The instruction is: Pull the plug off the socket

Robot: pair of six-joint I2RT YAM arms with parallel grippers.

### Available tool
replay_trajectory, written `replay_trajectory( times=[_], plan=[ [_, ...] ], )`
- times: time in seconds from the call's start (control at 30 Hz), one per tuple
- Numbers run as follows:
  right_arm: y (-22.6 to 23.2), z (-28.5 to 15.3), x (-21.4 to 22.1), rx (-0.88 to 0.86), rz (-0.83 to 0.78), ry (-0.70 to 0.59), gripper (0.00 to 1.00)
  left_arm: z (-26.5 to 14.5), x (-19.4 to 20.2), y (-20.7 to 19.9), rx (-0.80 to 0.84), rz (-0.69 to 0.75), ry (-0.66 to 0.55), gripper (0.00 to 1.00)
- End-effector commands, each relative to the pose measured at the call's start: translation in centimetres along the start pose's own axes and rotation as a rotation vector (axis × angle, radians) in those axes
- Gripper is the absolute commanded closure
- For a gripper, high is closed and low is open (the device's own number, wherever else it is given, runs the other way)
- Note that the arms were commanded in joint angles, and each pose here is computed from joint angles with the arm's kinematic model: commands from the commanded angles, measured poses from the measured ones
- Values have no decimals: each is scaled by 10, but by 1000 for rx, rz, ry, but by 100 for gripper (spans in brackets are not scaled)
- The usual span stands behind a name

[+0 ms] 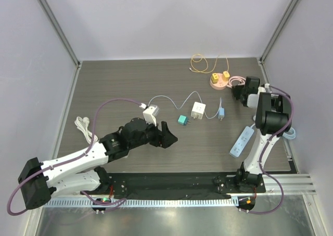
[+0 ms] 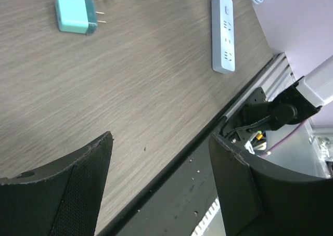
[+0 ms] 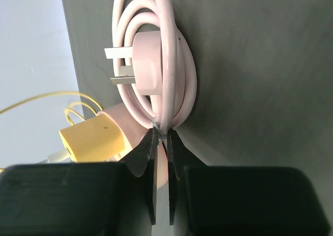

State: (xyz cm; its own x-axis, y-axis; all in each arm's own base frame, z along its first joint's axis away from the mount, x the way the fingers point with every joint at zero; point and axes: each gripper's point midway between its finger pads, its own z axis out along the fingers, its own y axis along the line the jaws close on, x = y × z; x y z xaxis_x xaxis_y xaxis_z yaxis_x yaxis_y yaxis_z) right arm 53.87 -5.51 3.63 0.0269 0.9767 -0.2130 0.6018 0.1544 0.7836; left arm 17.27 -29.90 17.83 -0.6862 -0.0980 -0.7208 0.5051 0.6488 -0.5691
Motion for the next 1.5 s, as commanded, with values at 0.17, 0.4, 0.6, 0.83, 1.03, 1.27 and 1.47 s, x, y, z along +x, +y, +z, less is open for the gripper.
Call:
replay_trajectory(
  times=[0.17,0.4,0.6,0.83,1.03,1.27,1.47],
  plan=[
    [-9,-78,0,-147,-21,-104,99,-10,-21,-25,37,-30,16,25],
    [-12,-98,18,-251,-71,-127,99,6,-54,-44,-7,10,31,24],
    [-9,-97,34,-283,-130,-90,83,60,-91,-48,-72,11,35,25],
    [-2,-106,31,-298,-200,-105,54,140,-115,-66,-16,27,110,30],
    [18,-111,26,-315,-335,-118,40,198,-112,-45,-101,62,135,33],
    [32,-105,37,-376,-412,-16,43,237,-130,-26,-180,133,-13,39],
    [43,-90,47,-442,-445,79,61,262,-132,-22,-194,139,-20,41]
  ],
)
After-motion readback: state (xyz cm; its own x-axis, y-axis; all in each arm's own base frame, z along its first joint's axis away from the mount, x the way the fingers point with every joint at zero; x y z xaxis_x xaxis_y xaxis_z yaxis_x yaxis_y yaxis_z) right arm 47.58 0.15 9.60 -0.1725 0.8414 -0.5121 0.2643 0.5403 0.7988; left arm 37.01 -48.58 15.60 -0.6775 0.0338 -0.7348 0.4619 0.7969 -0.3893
